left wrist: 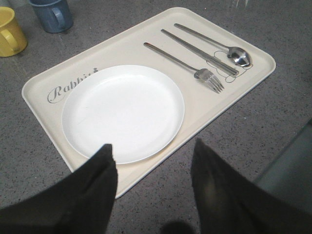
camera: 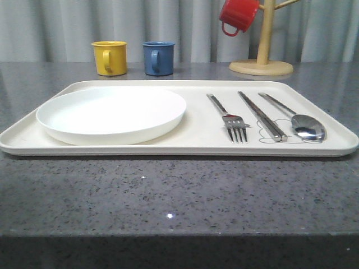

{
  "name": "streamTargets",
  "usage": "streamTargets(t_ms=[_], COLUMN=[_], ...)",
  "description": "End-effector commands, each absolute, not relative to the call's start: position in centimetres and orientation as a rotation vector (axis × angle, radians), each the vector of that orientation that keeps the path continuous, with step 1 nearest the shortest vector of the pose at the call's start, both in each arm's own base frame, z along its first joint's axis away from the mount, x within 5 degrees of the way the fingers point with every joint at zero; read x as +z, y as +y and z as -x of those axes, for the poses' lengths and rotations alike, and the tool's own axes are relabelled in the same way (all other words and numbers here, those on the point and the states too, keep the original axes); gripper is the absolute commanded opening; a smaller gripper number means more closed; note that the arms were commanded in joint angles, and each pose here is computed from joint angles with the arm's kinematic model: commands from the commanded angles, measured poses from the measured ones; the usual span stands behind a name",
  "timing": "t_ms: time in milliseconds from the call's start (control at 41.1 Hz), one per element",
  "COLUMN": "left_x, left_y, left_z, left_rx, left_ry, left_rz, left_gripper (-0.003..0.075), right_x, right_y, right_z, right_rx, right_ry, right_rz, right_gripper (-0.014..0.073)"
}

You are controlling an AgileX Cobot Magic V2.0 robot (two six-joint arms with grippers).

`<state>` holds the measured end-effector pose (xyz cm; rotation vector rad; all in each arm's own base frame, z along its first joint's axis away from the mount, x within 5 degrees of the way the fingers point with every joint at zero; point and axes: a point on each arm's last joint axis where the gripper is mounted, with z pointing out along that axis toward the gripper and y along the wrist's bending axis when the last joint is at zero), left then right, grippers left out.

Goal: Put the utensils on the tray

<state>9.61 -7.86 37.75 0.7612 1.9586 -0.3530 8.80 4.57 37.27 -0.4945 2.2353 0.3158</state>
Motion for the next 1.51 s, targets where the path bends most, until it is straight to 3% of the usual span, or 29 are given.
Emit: streamTargets(t_ms=[0, 195, 1168, 1289, 1484], left_x=[39.2, 39.2, 39.0, 38.5, 35.6], left_y=[-8.0, -8.0, -7.9, -6.5, -2.7], left_z=[-9.6, -9.6, -9.1, -8.2, -5.8], left_rx=[-0.399, -0.386, -0.406, -0.423, -0.293], left_ry=[1.871, 1.862, 1.839, 1.804, 1.627], left_rz=[-0.726, -0.745, -0.760, -0.668, -0.422], left_gripper=[0.0202, -0.0008, -0.0018, -0.0018, -0.0018], right_x=[38.4, 38.4, 38.8, 38.8, 38.8], right_y=[4.7, 4.8, 4.8, 4.8, 4.8], right_z=[-9.0, -9.0, -9.2, -9.2, -9.2], right_rx=[0.335, 0.344, 0.349, 0.349, 0.349], right_ry=[2.144, 2.141, 2.103, 2.103, 2.103], right_rz=[0.482, 0.480, 0.467, 0.467, 0.467], right_gripper=[0.0179, -0.0078, -0.0069, -0.0069, -0.0069])
